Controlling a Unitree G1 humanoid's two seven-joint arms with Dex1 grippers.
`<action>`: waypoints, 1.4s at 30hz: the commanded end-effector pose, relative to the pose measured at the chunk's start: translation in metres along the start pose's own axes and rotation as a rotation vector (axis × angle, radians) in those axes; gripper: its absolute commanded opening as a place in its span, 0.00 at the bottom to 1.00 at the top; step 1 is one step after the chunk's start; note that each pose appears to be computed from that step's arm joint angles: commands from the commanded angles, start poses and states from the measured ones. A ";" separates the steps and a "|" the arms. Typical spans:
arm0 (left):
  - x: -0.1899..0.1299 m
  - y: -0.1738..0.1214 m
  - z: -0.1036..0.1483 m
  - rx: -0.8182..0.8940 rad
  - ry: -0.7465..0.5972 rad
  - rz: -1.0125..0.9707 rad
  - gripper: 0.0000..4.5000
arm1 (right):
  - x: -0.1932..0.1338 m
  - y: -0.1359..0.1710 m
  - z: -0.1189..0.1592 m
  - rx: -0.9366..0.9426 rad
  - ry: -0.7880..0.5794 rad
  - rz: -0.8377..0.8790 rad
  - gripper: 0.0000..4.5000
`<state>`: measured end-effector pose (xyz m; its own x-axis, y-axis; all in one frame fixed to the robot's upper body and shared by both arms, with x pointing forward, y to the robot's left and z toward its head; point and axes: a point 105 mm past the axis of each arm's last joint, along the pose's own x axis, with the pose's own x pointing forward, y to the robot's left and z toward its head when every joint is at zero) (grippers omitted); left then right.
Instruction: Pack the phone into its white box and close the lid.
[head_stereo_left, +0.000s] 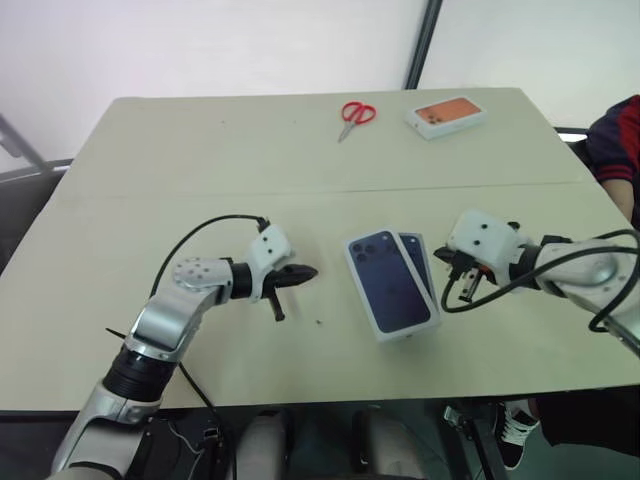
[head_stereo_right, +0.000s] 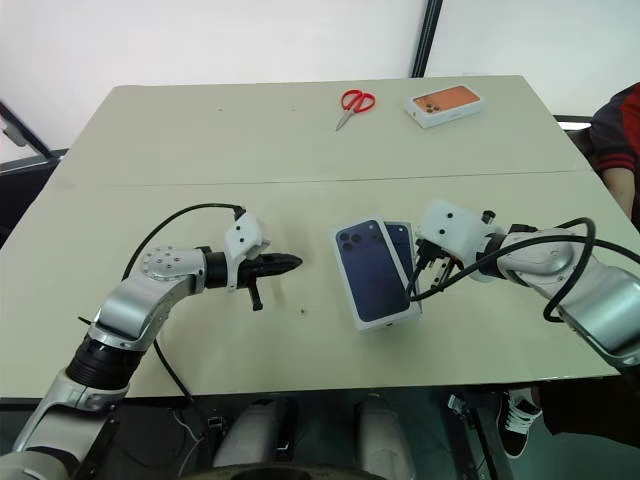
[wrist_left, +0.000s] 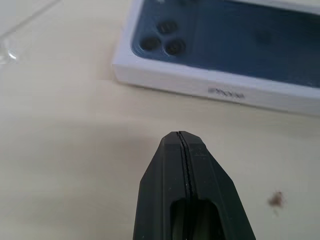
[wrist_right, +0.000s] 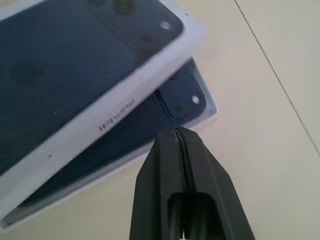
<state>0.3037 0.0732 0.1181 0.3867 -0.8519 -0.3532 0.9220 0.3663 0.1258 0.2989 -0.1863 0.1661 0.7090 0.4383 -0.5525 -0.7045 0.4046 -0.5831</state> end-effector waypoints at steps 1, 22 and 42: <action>0.013 -0.013 0.008 -0.005 0.008 -0.038 0.00 | 0.004 0.002 0.003 -0.099 -0.023 0.001 0.01; 0.071 -0.006 0.022 -0.055 0.002 0.040 0.00 | 0.004 0.014 -0.004 -0.125 -0.010 0.042 0.01; 0.095 -0.013 0.049 -0.016 -0.084 -0.025 0.00 | 0.003 0.010 -0.014 -0.096 0.028 -0.003 0.01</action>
<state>0.3375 -0.0127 0.1060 0.4179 -0.8411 -0.3432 0.9022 0.4286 0.0481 0.2944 -0.1960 0.1402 0.6949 0.3960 -0.6002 -0.7176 0.3289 -0.6138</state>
